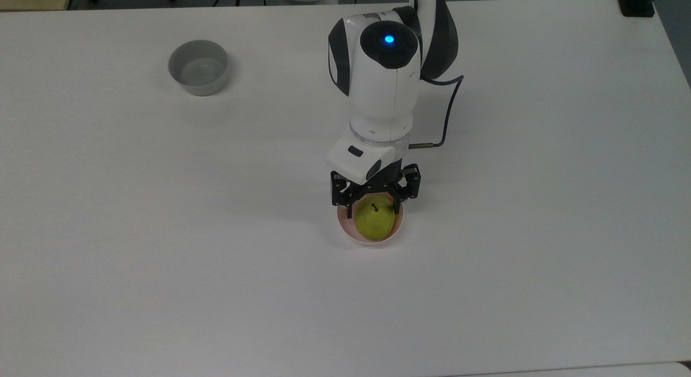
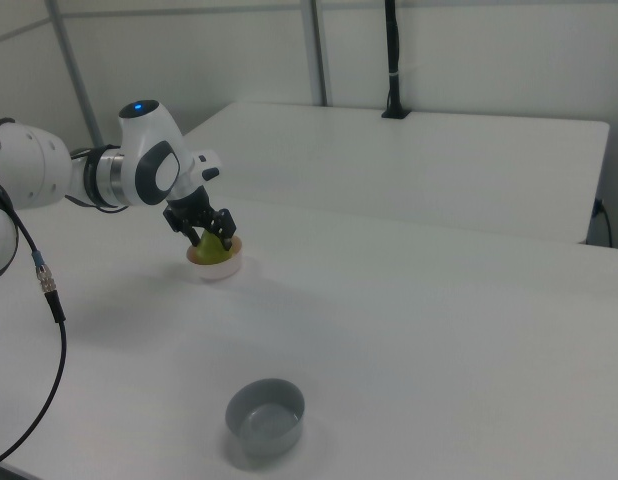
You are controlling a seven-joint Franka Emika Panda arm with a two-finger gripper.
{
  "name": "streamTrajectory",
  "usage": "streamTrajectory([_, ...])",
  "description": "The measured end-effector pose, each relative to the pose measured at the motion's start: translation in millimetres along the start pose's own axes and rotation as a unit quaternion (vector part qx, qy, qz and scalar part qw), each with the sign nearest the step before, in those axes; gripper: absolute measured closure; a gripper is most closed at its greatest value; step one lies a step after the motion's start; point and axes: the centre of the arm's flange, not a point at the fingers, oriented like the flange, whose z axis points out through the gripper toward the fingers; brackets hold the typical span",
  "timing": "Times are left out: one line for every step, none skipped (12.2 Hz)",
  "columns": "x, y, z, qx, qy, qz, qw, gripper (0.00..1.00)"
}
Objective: Pick up a pear from the bowl
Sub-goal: 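Lower the open gripper around the pear and close on it, then lift the pear out of the pink bowl and carry it toward the grey bowl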
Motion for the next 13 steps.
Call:
streamTrajectory([1,0,0,0.0,0.003,0.0,1.0,0.34])
streamTrajectory([2,0,-1,0.0,0.005,0.0,1.0,0.37])
streamTrajectory([2,0,-1,0.0,0.005,0.0,1.0,0.37])
streamTrajectory([2,0,-1,0.0,0.005,0.0,1.0,0.37])
streamTrajectory([2,0,-1,0.0,0.005,0.0,1.0,0.37])
streamTrajectory([2,0,-1,0.0,0.006,0.0,1.0,0.37])
streamTrajectory([4,0,-4,0.001,0.008,0.0,1.0,0.37])
streamTrajectory([8,0,-11,0.001,0.016,0.001,0.9999,0.37])
streamTrajectory([14,1,-25,0.003,0.027,0.003,0.9996,0.37])
streamTrajectory([18,4,-41,0.004,0.038,0.006,0.9992,0.4])
streamTrajectory([20,7,-59,0.004,0.044,0.008,0.999,0.4])
streamTrajectory([21,11,-76,0.004,0.047,0.012,0.9988,0.4])
streamTrajectory([22,15,-88,0.004,0.047,0.016,0.9987,0.4])
